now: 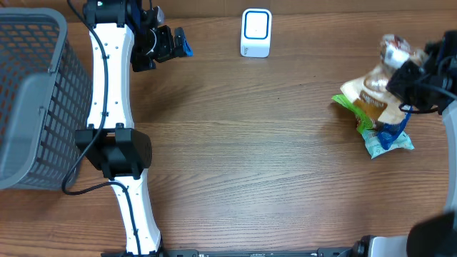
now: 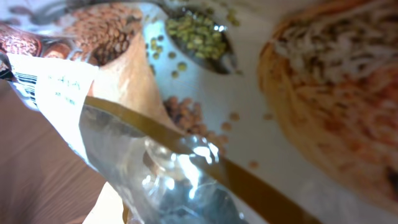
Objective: Scan the item barcode
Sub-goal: 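Carry the mushroom bag right and drop it on the snack pile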
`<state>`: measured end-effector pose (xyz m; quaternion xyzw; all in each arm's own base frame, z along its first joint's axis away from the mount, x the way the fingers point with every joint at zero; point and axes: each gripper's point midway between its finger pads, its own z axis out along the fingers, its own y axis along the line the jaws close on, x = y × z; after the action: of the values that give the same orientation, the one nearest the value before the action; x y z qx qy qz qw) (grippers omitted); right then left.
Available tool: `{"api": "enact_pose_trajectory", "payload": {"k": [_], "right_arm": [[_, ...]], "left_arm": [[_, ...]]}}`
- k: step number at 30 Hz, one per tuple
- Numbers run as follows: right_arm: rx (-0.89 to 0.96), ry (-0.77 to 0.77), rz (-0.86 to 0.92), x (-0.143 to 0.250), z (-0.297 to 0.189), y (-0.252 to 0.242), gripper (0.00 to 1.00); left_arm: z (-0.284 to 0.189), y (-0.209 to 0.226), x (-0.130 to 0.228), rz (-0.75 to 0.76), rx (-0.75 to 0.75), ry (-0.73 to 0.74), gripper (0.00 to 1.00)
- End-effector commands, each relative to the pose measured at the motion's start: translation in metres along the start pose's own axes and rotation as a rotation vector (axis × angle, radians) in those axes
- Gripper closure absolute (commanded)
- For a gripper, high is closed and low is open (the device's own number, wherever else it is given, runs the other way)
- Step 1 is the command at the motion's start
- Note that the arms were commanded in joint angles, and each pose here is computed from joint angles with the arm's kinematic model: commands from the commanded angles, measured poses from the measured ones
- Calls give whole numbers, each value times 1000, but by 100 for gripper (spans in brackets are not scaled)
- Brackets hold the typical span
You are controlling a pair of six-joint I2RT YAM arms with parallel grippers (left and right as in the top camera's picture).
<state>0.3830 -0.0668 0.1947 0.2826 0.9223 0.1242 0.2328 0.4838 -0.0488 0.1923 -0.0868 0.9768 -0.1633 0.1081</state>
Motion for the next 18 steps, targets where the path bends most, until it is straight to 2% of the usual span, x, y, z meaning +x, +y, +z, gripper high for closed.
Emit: {"api": "enact_pose_trajectory", "payload": {"k": [1, 5, 8, 10, 11, 12, 14, 18], "right_arm": [[-5, 153, 97, 20, 53, -32, 96], [54, 246, 140, 33, 90, -56, 96], [67, 263, 144, 35, 101, -61, 94], [62, 258, 129, 34, 98, -59, 78], [60, 255, 114, 32, 95, -58, 61], [59, 255, 108, 30, 92, -56, 51], [57, 253, 89, 26, 79, -52, 41], [39, 224, 35, 13, 41, -35, 36]], "left_arm": [[-5, -5, -1, 6, 2, -17, 0], [-5, -5, -1, 6, 2, -17, 0], [-5, -5, -1, 6, 2, -17, 0], [-5, -5, -1, 5, 2, -17, 0], [-5, -5, -1, 5, 2, -17, 0], [-5, -5, -1, 5, 2, -17, 0], [-5, -5, -1, 6, 2, -17, 0], [-5, -5, -1, 6, 2, -17, 0]]}}
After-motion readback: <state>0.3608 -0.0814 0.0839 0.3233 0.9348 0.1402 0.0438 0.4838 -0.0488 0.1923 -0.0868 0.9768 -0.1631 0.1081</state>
